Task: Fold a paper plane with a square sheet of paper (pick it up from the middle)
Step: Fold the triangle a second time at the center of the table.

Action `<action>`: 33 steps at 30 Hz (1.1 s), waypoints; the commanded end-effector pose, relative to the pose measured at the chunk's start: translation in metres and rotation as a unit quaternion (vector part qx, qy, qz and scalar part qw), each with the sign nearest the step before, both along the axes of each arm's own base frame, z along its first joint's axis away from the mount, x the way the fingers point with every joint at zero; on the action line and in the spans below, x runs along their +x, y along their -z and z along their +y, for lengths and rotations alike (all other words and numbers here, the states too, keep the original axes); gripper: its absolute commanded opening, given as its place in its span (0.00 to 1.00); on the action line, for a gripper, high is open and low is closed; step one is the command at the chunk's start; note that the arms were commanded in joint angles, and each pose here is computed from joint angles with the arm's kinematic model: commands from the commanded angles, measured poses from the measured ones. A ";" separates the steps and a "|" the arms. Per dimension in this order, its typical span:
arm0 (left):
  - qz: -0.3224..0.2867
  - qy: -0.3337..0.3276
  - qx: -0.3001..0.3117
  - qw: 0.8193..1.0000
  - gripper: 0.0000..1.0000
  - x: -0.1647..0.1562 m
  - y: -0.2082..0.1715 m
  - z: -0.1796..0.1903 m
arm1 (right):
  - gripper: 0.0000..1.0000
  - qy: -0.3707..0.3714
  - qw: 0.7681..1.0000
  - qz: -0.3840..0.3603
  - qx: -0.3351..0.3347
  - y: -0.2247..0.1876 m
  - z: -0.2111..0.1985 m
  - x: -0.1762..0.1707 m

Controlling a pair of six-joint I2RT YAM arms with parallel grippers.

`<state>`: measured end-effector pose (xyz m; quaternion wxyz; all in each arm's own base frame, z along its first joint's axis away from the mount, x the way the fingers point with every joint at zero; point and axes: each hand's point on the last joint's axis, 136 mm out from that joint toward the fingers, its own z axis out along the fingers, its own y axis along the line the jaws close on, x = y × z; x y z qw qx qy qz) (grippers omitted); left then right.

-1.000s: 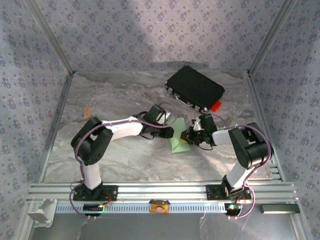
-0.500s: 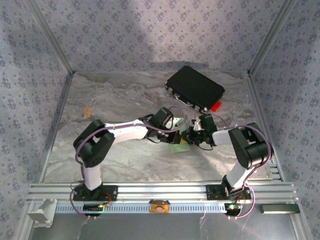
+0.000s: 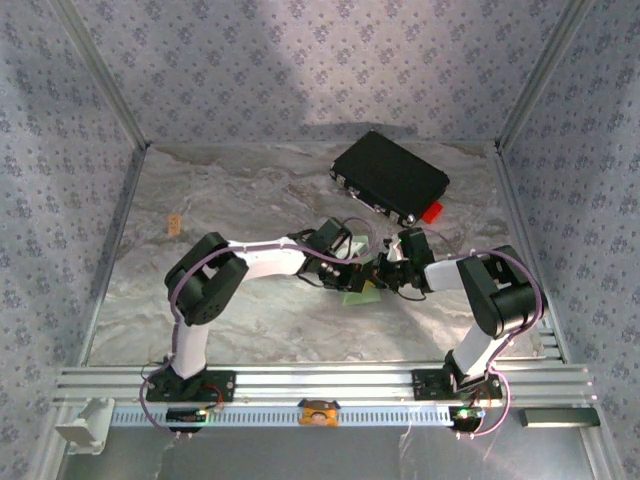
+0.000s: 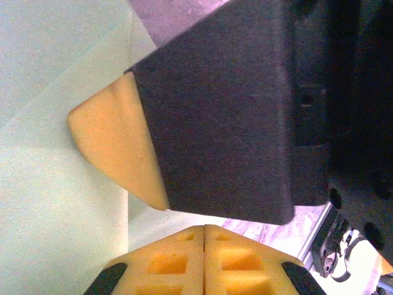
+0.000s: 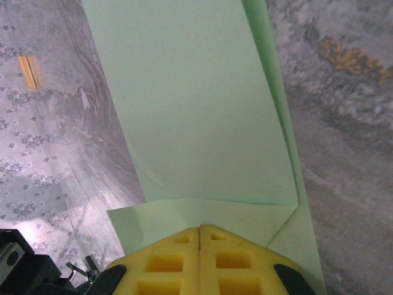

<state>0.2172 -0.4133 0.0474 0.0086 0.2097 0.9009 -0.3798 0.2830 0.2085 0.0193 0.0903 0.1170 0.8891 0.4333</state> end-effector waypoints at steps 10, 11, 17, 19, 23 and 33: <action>-0.007 -0.001 0.058 0.998 0.08 0.003 0.023 0.014 | 0.00 0.022 0.998 0.048 -0.044 0.029 -0.016 -0.015; -0.009 -0.002 0.061 0.998 0.08 0.003 0.024 0.016 | 0.00 0.022 0.998 0.049 -0.044 0.029 -0.016 -0.015; -0.012 0.001 0.068 0.998 0.08 0.001 0.026 0.020 | 0.00 0.022 0.997 0.050 -0.046 0.030 -0.017 -0.015; -0.013 0.000 0.069 0.998 0.08 0.001 0.026 0.022 | 0.00 0.022 0.997 0.050 -0.046 0.030 -0.017 -0.015; -0.006 0.002 0.069 0.998 0.08 -0.004 0.027 0.025 | 0.00 0.022 0.997 0.051 -0.047 0.031 -0.017 -0.015; 0.015 -0.005 0.077 0.997 0.10 -0.022 0.031 0.044 | 0.00 0.021 0.997 0.052 -0.048 0.031 -0.019 -0.015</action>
